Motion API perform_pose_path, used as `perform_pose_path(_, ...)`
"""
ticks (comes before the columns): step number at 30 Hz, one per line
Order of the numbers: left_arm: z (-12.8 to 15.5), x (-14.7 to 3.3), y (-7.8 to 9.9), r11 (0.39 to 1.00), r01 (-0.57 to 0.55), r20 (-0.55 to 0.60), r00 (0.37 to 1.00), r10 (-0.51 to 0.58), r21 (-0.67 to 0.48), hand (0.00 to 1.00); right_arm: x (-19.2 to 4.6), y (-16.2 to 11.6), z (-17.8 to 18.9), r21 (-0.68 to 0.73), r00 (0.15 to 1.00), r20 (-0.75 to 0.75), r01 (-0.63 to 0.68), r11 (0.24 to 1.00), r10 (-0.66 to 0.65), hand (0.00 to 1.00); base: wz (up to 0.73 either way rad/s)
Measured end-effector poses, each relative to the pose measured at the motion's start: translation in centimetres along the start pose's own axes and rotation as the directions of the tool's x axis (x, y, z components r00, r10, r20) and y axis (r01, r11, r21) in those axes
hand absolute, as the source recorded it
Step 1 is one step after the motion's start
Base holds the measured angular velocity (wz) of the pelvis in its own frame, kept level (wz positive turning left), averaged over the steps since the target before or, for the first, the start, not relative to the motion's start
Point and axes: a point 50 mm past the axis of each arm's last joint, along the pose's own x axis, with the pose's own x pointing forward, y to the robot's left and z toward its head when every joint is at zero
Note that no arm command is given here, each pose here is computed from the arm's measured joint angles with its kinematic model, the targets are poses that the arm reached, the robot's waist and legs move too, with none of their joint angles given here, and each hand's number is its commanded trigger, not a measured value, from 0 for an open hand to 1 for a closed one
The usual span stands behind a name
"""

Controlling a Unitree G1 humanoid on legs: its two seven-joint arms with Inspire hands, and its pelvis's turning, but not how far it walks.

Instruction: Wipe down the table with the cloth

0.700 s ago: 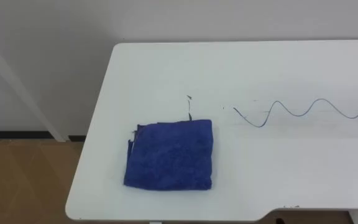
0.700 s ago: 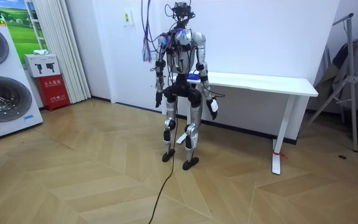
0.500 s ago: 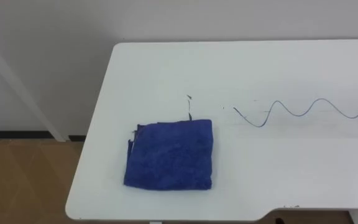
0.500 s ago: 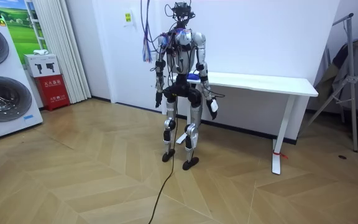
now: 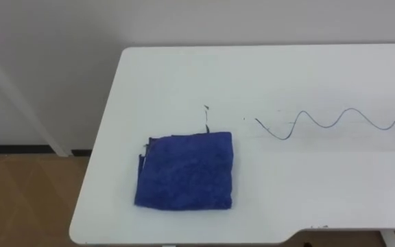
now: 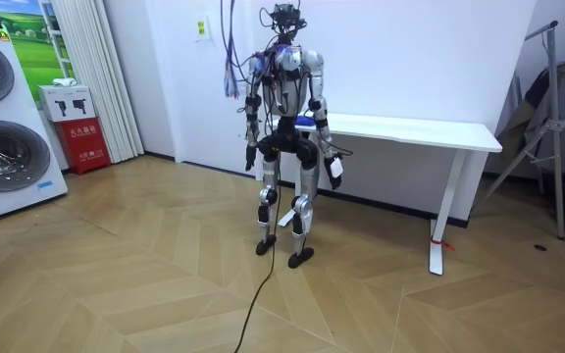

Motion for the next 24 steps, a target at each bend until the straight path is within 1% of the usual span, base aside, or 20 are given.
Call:
perform_pose_path(1, -0.4, 0.0, 0.4, 1.0, -0.014, -0.016, 1.0, 0.014, -0.015, 0.0, 0.0, -0.4, -0.2, 0.063, 1.0, -0.014, 0.022, 0.998, -0.021, 0.0, 0.05)
perform_pose_path(2, -0.7, -0.1, 0.6, 0.999, -0.022, -0.026, 0.999, 0.021, -0.024, 0.0, 0.0, -0.7, -0.4, 0.097, 0.999, -0.025, 0.039, 0.995, -0.037, 0.0, 0.06)
perform_pose_path(3, -0.8, -0.1, 0.9, 0.998, -0.036, -0.035, 0.999, 0.034, -0.043, 0.0, 0.0, -1.3, -0.6, 0.177, 0.996, -0.046, 0.08, 0.981, -0.073, 0.0, 0.04)
perform_pose_path(4, -1.2, -0.1, 1.2, 0.997, -0.05, -0.05, 0.998, 0.047, -0.058, 0.0, 0.0, -1.9, -0.9, 0.251, 0.992, -0.073, 0.122, 0.96, -0.107, 0.0, 0.0)
perform_pose_path(5, -1.4, -0.1, 1.4, 0.996, -0.057, -0.059, 0.997, 0.054, -0.065, 0.0, -0.1, -2.3, -1.2, 0.282, 0.989, -0.085, 0.143, 0.949, -0.124, 0.0, 0.05)
perform_pose_path(7, -2.2, -0.2, 2.4, 0.99, -0.098, -0.095, 0.991, 0.089, -0.098, 0.0, -0.3, -3.7, -1.8, 0.377, 0.973, -0.135, 0.226, 0.898, -0.188, 0.0, 0.05)
perform_pose_path(10, -2.5, -0.3, 3.4, 0.986, -0.13, -0.108, 0.987, 0.119, -0.1, 0.0, -0.4, -5.6, -2.0, 0.439, 0.95, -0.175, 0.31, 0.844, -0.258, 0.0, -0.02)
perform_pose_path(11, -3.1, -0.5, 4.1, 0.986, -0.144, -0.124, 0.983, 0.133, -0.087, 0.0, -0.5, -6.6, -1.4, 0.456, 0.938, -0.177, 0.347, 0.82, -0.298, 0.0, -0.13)
perform_pose_path(13, -2.9, -0.5, 5.0, 0.984, -0.168, -0.115, 0.98, 0.161, -0.057, 0.0, -0.5, -8.6, 1.4, 0.473, 0.91, -0.114, 0.403, 0.784, -0.399, 0.0, -0.17)
perform_pose_path(14, -2.9, -0.4, 5.2, 0.984, -0.171, -0.112, 0.98, 0.166, -0.045, 0.0, -0.5, -9.1, 2.4, 0.477, 0.901, -0.089, 0.413, 0.775, -0.425, 0.0, -0.08)
perform_pose_path(16, -2.5, -0.3, 5.7, 0.984, -0.179, -0.104, 0.979, 0.176, -0.013, 0.0, -1.1, -10.7, 6.4, 0.521, 0.847, 0.013, 0.448, 0.726, -0.532, 0.0, 0.0)
perform_pose_path(17, -2.5, -0.3, 5.8, 0.984, -0.18, -0.106, 0.978, 0.178, -0.009, 0.0, -1.3, -11.0, 7.5, 0.527, 0.83, 0.044, 0.453, 0.719, -0.556, 0.0, 0.0)
perform_pose_path(19, -2.2, -0.2, 5.9, 0.984, -0.18, -0.101, 0.979, 0.179, 0.003, 0.0, -2.5, -11.7, 11.9, 0.554, 0.756, 0.172, 0.456, 0.696, -0.632, 0.0, 0.0)
perform_pose_path(20, -1.9, -0.2, 5.8, 0.985, -0.175, -0.092, 0.98, 0.175, 0.01, 0.0, -2.9, -11.8, 12.9, 0.553, 0.733, 0.203, 0.461, 0.694, -0.649, 0.0, 0.0)
perform_pose_path(22, -1.6, -0.1, 5.6, 0.986, -0.162, -0.08, 0.983, 0.165, 0.037, 0.0, -4.8, -12.0, 16.3, 0.535, 0.616, 0.348, 0.489, 0.689, -0.707, 0.0, -0.02)
perform_pose_path(23, -1.5, -0.1, 5.6, 0.986, -0.16, -0.076, 0.984, 0.163, 0.045, 0.0, -5.4, -12.0, 17.1, 0.527, 0.581, 0.389, 0.496, 0.69, -0.715, 0.0, -0.11)
perform_pose_path(24, -1.2, -0.1, 5.5, 0.986, -0.156, -0.066, 0.985, 0.16, 0.064, 0.0, -6.6, -11.5, 18.7, 0.503, 0.506, 0.476, 0.514, 0.695, -0.719, 0.0, -0.1)
